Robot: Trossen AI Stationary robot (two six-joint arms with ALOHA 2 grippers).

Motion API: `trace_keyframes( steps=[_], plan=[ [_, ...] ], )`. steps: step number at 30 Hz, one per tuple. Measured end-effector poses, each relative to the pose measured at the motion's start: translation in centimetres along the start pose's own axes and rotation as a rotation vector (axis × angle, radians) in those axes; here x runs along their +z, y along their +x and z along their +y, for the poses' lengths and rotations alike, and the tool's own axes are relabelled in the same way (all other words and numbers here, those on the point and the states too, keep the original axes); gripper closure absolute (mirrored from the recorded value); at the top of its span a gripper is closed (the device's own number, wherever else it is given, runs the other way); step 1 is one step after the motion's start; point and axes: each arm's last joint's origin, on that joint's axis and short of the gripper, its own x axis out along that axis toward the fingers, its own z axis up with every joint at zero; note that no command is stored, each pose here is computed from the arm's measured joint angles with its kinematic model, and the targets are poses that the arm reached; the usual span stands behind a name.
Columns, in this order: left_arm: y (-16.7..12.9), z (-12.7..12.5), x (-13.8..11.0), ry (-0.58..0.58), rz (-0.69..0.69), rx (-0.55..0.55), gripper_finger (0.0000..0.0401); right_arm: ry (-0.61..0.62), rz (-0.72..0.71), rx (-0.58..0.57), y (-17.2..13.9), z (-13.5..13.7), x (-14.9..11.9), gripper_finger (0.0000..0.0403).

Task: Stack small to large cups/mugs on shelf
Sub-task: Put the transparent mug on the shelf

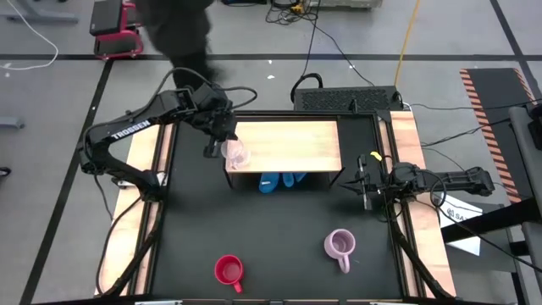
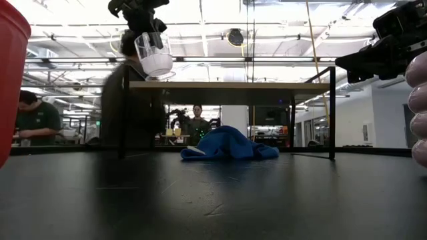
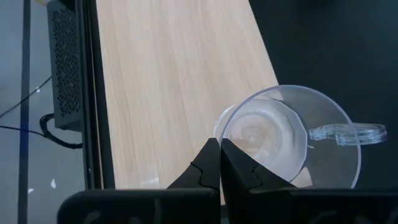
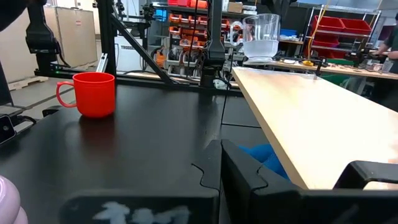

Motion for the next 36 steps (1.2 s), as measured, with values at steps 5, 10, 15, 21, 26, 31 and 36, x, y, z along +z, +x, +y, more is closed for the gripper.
trace_keyframes(
  steps=[5, 10, 15, 21, 26, 31, 36],
  plan=[
    [0.6, 0.2, 0.1, -0.006, -0.013, -0.037, 0.0401, 0.0, -0.001, 0.0, 0.0, 0.0, 0.0, 0.0403],
    [1.4, 0.4, 0.2, -0.015, -0.001, -0.054, 0.0401, 0.0, -0.001, 0.0, 0.0, 0.0, 0.0, 0.0403],
    [1.6, 0.4, 0.2, -0.027, 0.003, -0.059, 0.0401, 0.0, -0.001, 0.0, 0.0, 0.0, 0.0, 0.0403],
    [1.9, -0.1, 0.6, -0.023, 0.006, -0.073, 0.0401, -0.002, 0.0, 0.0, 0.0, 0.0, 0.0, 0.0403],
    [2.5, -0.7, 1.0, 0.005, 0.064, -0.018, 0.0401, -0.001, 0.001, 0.0, 0.0, 0.0, 0.0, 0.0403],
    [2.9, -1.1, 1.4, 0.025, 0.095, 0.003, 0.0401, 0.004, 0.0, 0.0, 0.0, 0.0, 0.0, 0.0403],
    [3.0, -1.3, 1.4, 0.034, 0.11, 0.02, 0.0401, 0.007, 0.0, 0.0, 0.0, 0.0, 0.0, 0.0403]
  ],
)
